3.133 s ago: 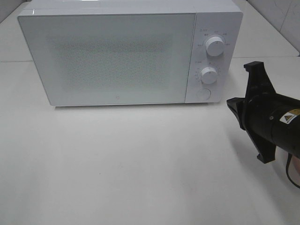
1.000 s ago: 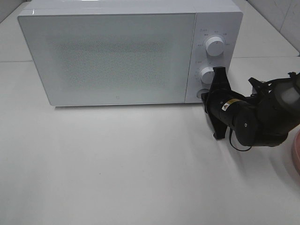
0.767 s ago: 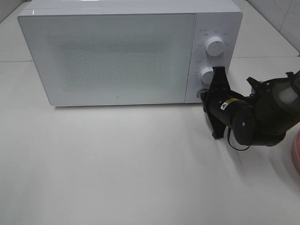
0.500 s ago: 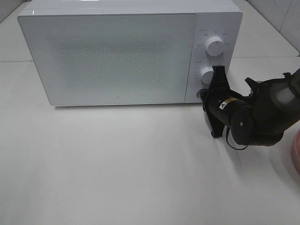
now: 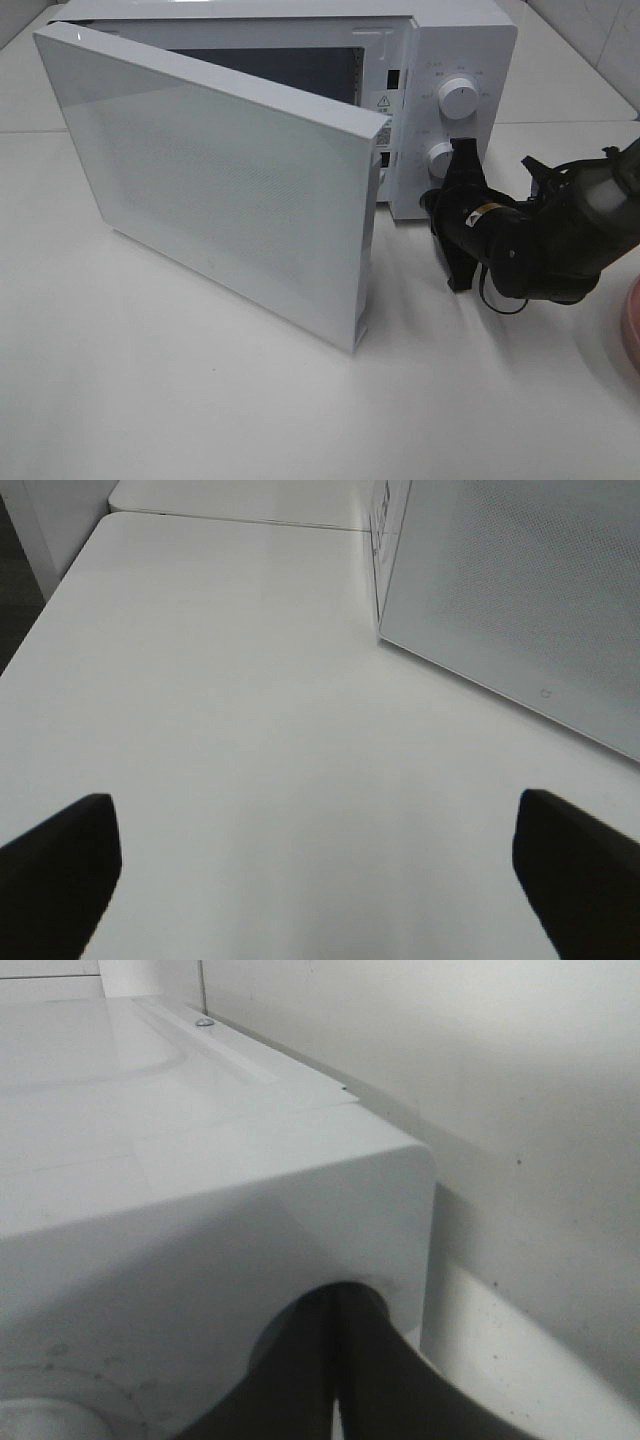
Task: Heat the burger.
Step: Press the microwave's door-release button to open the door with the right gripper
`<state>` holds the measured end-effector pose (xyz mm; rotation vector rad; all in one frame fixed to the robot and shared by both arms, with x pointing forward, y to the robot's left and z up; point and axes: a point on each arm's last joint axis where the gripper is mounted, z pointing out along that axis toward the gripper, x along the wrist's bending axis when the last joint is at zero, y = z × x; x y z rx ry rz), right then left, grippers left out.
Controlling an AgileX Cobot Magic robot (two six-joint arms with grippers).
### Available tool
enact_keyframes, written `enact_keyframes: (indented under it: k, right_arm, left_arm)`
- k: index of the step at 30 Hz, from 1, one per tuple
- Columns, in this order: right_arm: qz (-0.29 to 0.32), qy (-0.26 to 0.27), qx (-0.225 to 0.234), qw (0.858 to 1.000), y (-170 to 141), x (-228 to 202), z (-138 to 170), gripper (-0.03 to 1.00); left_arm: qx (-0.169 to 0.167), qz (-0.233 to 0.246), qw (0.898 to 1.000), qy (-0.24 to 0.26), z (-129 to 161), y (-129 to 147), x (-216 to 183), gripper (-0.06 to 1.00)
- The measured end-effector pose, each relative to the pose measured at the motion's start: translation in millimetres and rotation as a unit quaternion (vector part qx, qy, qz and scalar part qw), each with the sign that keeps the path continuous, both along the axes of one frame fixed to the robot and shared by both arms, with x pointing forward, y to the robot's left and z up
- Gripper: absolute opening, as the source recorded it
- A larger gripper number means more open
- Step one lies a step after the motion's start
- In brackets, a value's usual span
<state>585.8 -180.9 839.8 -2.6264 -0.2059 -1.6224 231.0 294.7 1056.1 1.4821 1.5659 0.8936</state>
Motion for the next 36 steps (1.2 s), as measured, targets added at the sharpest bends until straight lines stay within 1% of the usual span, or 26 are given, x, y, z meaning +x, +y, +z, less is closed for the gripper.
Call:
enact_keyframes:
  k: [12, 23, 25, 34, 36]
  right_arm:
    - [0.002, 0.015, 0.004, 1.0, 1.3, 1.1, 3.9, 0.0]
    - [-0.02, 0.02, 0.021, 0.999, 9.0, -0.9, 4.9, 0.0]
    - [-0.025, 0.004, 0.024, 0.999, 10.3, -3.7, 9.0, 0.0]
    - [-0.017, -0.014, 0.017, 1.0, 6.3, -20.0, 16.4, 0.0]
    - [-0.019, -0.039, 0.02, 0.999, 3.0, -24.8, 27.8, 0.0]
  left_arm:
    - [0.0, 0.0, 1.0, 0.0, 0.0, 0.0, 0.0, 0.99]
    - [0.0, 0.0, 1.0, 0.0, 0.0, 0.0, 0.0, 0.99]
    - [0.0, 0.0, 1.0, 0.0, 0.0, 0.0, 0.0, 0.99]
    - [0.0, 0.0, 1.0, 0.0, 0.0, 0.0, 0.0, 0.99]
    - [0.0, 0.0, 1.0, 0.0, 0.0, 0.0, 0.0, 0.99]
